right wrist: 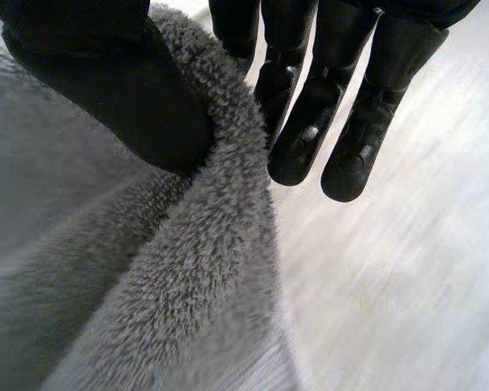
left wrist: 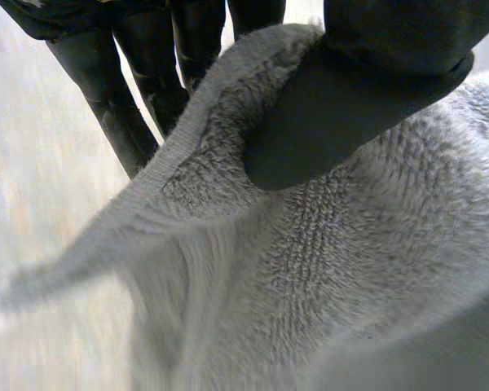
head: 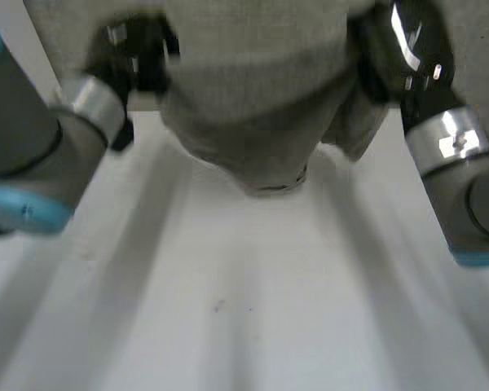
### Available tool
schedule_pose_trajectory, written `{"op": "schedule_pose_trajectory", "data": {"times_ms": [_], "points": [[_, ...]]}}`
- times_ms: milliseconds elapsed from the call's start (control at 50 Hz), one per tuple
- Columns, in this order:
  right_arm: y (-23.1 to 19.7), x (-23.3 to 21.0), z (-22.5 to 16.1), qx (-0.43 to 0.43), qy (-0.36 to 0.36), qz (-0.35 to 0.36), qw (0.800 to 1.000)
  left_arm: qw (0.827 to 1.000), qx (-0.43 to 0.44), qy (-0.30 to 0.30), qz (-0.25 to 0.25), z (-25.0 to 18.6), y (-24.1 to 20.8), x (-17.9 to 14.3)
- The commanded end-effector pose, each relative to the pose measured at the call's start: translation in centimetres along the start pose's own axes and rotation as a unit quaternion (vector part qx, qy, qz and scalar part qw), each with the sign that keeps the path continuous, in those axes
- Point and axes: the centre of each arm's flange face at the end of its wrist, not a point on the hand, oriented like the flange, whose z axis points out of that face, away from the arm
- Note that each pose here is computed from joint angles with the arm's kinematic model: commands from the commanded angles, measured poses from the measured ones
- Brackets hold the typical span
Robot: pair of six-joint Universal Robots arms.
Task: Fold the towel.
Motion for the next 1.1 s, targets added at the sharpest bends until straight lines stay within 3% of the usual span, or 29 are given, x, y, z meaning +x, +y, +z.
{"op": "schedule_pose_trajectory", "data": {"times_ms": [20, 40, 80, 180, 320, 440, 600, 680, 720, 780, 940, 1060, 1100], "points": [[5.0, -2.6, -8.5, -0.294, -0.122, 0.050, 0.947, 0.967, -0.253, -0.012, 0.006, -7.7, 10.3, -0.6], [5.0, -2.6, -8.6, -0.294, -0.123, 0.050, 0.947, 0.958, -0.288, -0.010, 0.014, -9.2, 11.8, -0.6], [6.2, -4.1, -11.7, -0.371, -0.169, 0.046, 0.912, 0.950, -0.312, -0.006, 0.025, -10.5, 12.9, -0.6], [6.5, -5.2, -13.9, -0.416, -0.202, 0.042, 0.886, 0.937, -0.348, 0.003, 0.039, -12.9, 14.6, -0.3], [5.9, -4.6, -13.9, -0.428, -0.192, 0.056, 0.881, 0.944, -0.328, 0.005, 0.042, -13.9, 13.1, 0.0], [2.1, -2.1, -11.1, -0.376, -0.137, 0.075, 0.913, 0.954, -0.295, 0.005, 0.047, -14.6, 11.1, 0.1], [0.7, 0.5, -8.5, -0.355, -0.113, 0.076, 0.925, 0.961, -0.274, 0.004, 0.049, -15.3, 10.2, 0.1], [0.9, 0.6, -8.1, -0.377, -0.124, 0.075, 0.915, 0.961, -0.273, 0.003, 0.048, -15.4, 10.4, 0.0], [2.7, 0.3, -8.5, -0.425, -0.140, 0.069, 0.892, 0.961, -0.271, 0.002, 0.048, -15.3, 10.4, -0.1], [3.7, 0.7, -9.2, -0.453, -0.148, 0.053, 0.877, 0.962, -0.268, -0.001, 0.048, -15.1, 10.4, -0.2], [6.0, 2.4, -11.1, -0.497, -0.128, 0.063, 0.856, 0.966, -0.254, -0.012, 0.047, -14.1, 9.9, -0.9], [8.1, 2.6, -12.1, -0.505, -0.117, 0.063, 0.852, 0.966, -0.252, -0.029, 0.045, -13.5, 9.8, -1.8], [9.4, 2.6, -12.3, -0.489, -0.116, 0.048, 0.863, 0.966, -0.252, -0.029, 0.045, -13.5, 9.8, -1.9]]}}
